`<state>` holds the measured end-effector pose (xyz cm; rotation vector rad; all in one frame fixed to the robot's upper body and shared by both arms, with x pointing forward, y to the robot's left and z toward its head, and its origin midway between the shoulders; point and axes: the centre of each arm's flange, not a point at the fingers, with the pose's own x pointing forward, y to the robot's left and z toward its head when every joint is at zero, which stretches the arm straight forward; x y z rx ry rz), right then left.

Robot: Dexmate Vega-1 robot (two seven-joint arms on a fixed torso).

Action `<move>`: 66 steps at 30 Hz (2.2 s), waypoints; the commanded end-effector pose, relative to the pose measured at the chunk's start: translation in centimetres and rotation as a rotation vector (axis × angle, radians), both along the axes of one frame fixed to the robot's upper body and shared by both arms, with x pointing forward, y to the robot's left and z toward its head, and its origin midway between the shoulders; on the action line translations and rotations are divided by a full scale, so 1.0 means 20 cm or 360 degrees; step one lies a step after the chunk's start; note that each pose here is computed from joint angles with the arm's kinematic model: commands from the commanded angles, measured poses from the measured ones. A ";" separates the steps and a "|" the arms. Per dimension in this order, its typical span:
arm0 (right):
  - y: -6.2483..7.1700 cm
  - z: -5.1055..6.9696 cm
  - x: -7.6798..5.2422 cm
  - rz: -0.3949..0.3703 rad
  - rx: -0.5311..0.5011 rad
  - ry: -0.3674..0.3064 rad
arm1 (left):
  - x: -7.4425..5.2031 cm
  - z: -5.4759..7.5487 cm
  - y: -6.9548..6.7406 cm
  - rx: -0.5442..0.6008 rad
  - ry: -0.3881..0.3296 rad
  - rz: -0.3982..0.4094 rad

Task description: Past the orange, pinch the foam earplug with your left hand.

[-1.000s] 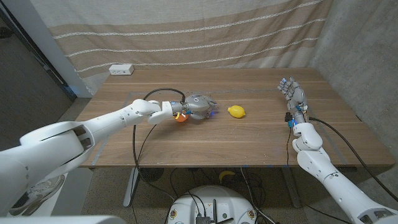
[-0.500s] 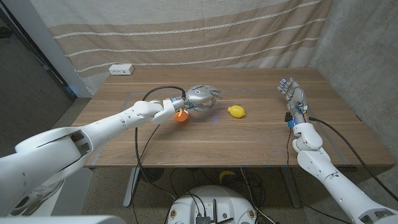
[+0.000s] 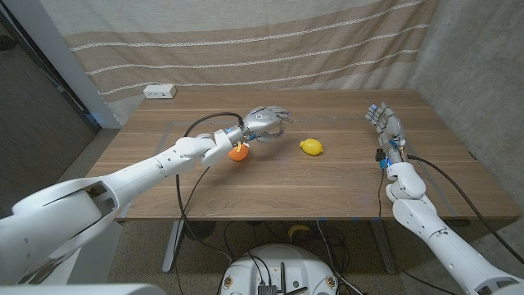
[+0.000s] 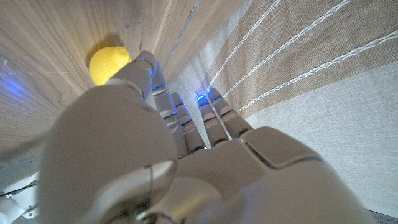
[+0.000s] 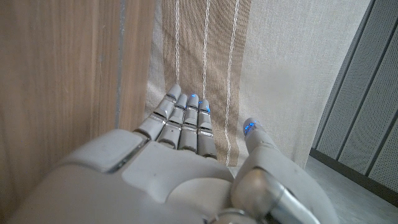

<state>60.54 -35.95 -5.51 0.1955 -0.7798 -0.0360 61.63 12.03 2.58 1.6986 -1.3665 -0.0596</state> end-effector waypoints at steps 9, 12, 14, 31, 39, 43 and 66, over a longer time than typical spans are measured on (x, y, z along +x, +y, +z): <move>0.01 0.00 -0.02 0.0006 -0.0022 -0.0015 | -0.03 0.07 0.11 -0.0464 0.0260 0.0006; 0.01 0.00 -0.03 0.0005 -0.0021 -0.0018 | -0.03 0.07 0.13 -0.0543 0.0317 -0.0011; 0.01 0.00 -0.03 0.0004 -0.0021 -0.0019 | -0.03 0.08 0.13 -0.0591 0.0354 -0.0024; 0.02 0.01 -0.05 -0.0005 -0.0029 -0.0033 | -0.03 0.11 0.21 -0.0933 0.0674 -0.0175; 0.02 0.02 -0.06 -0.0006 -0.0036 -0.0037 | -0.02 0.11 0.23 -0.1030 0.0788 -0.0223; 0.03 0.02 -0.05 -0.0001 -0.0040 -0.0037 | -0.01 0.11 0.24 -0.1068 0.0856 -0.0244; 0.04 0.04 -0.04 -0.0012 -0.0054 -0.0047 | 0.05 0.13 0.27 -0.1256 0.1345 -0.0462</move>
